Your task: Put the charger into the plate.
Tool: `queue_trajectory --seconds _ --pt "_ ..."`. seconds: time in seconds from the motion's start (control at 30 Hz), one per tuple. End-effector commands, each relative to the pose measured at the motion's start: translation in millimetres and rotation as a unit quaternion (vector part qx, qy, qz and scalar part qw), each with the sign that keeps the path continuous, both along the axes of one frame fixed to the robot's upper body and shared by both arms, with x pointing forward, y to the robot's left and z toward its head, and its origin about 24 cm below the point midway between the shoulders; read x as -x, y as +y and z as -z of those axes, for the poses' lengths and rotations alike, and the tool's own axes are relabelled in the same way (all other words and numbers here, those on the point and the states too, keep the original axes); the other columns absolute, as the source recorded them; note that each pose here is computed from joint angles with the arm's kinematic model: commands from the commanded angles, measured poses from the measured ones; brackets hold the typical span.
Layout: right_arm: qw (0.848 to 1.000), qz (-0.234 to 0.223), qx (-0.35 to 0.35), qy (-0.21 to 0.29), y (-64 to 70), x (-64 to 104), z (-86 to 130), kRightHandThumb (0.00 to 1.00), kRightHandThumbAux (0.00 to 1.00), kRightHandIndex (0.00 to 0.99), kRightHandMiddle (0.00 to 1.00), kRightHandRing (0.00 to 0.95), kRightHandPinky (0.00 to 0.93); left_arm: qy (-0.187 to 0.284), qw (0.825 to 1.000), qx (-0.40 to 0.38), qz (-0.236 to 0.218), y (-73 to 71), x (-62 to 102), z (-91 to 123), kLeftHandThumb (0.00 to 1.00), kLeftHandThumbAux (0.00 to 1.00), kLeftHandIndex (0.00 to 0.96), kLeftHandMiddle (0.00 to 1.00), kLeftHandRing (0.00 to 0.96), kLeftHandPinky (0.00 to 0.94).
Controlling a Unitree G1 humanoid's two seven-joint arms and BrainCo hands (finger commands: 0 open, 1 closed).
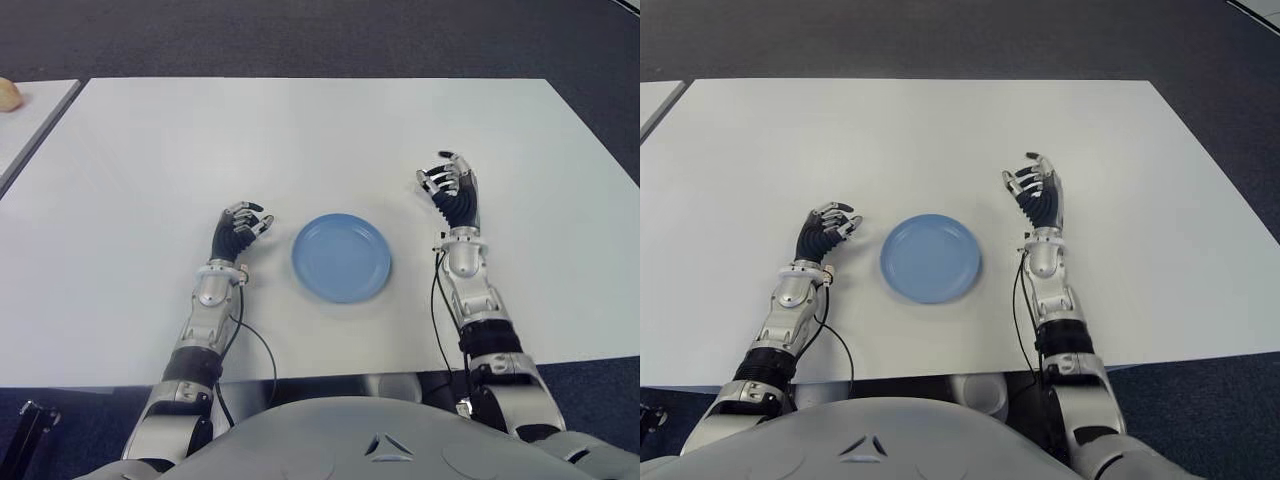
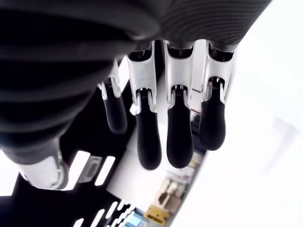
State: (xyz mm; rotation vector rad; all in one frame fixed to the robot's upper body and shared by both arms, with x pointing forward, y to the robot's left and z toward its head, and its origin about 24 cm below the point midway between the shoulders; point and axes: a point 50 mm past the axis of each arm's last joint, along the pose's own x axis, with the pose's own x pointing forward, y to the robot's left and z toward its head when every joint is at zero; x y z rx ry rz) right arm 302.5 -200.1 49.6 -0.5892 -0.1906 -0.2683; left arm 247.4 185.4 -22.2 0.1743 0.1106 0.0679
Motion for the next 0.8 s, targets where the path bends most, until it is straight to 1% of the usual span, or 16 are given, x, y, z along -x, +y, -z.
queue_trajectory --seconds 0.03,0.1,0.2,0.33,0.47,0.63,0.73,0.8 --pt "0.999 0.017 0.047 0.006 -3.1 -12.7 -2 0.602 0.371 0.007 0.017 0.019 0.026 0.030 1.000 -0.004 -0.008 2.5 7.5 11 0.708 0.718 0.434 0.652 0.641 0.623" --pt "0.998 0.021 0.056 0.004 -3.1 -15.3 -3 0.598 0.340 0.003 0.008 0.009 0.013 0.030 1.000 -0.004 -0.008 2.4 7.6 11 0.708 0.718 0.434 0.649 0.638 0.622" --pt "0.995 0.041 0.085 0.004 -3.3 -24.4 -7 0.586 0.289 0.001 0.002 0.003 0.004 0.029 1.000 -0.004 -0.008 2.6 7.6 10 0.709 0.718 0.434 0.647 0.638 0.625" --pt "0.990 0.067 0.119 0.018 -5.8 -33.4 -10 0.569 0.229 0.000 0.000 0.000 0.000 0.029 1.000 -0.003 -0.008 2.5 7.8 9 0.708 0.718 0.434 0.650 0.642 0.629" --pt "0.984 0.083 0.149 0.055 -9.8 -44.5 -13 0.567 0.200 0.000 0.000 0.000 0.000 0.029 1.000 -0.003 -0.009 2.8 8.1 9 0.708 0.718 0.434 0.651 0.643 0.629" --pt "0.977 0.092 0.171 0.092 -12.1 -51.8 -14 0.575 0.185 0.000 0.000 0.000 0.000 0.028 1.000 -0.003 -0.013 2.8 8.4 9 0.709 0.718 0.435 0.650 0.641 0.630" --pt "0.968 0.096 0.184 0.140 -14.7 -60.5 -10 0.583 0.184 0.000 0.000 0.000 0.000 0.028 0.999 -0.003 -0.014 2.8 8.7 8 0.708 0.718 0.435 0.649 0.639 0.628" --pt "0.964 0.098 0.189 0.159 -15.7 -63.3 -8 0.588 0.184 0.000 0.000 0.000 0.000 0.028 1.000 -0.003 -0.014 2.8 8.9 8 0.708 0.718 0.435 0.648 0.639 0.627"
